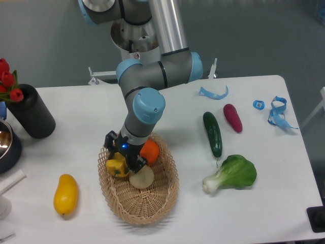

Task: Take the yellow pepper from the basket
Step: 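Close the gripper fingers around the yellow bell pepper, then lift the yellow pepper up out of the basket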

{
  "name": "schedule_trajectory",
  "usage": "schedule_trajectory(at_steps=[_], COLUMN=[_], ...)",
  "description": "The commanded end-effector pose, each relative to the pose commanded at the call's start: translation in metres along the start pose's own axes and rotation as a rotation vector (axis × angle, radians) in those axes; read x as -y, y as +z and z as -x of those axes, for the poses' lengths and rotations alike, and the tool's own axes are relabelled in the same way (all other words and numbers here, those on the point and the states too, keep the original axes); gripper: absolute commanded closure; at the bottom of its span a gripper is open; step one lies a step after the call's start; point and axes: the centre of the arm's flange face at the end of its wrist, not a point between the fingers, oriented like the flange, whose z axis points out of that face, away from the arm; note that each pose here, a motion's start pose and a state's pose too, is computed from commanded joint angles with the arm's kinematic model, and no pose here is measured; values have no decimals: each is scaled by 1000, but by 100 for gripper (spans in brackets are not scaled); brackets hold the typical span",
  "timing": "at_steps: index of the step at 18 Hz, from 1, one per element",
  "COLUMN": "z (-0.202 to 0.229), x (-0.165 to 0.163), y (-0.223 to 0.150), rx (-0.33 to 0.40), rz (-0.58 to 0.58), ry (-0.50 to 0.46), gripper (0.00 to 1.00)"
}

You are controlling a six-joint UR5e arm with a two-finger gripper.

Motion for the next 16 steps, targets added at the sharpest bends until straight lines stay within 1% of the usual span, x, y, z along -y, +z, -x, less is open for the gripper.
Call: schedule_trajectory(at_steps=[2, 8, 11, 14, 16], z=[0, 5, 8, 11, 11], x=[1, 2, 2, 2, 3], y=[-2, -13, -32, -69, -85], rx=[3, 22, 49, 98, 123], rz=[-4, -15, -34, -73, -91], ry=[3, 5, 2, -9, -8], gripper=[60, 60, 60, 60, 60])
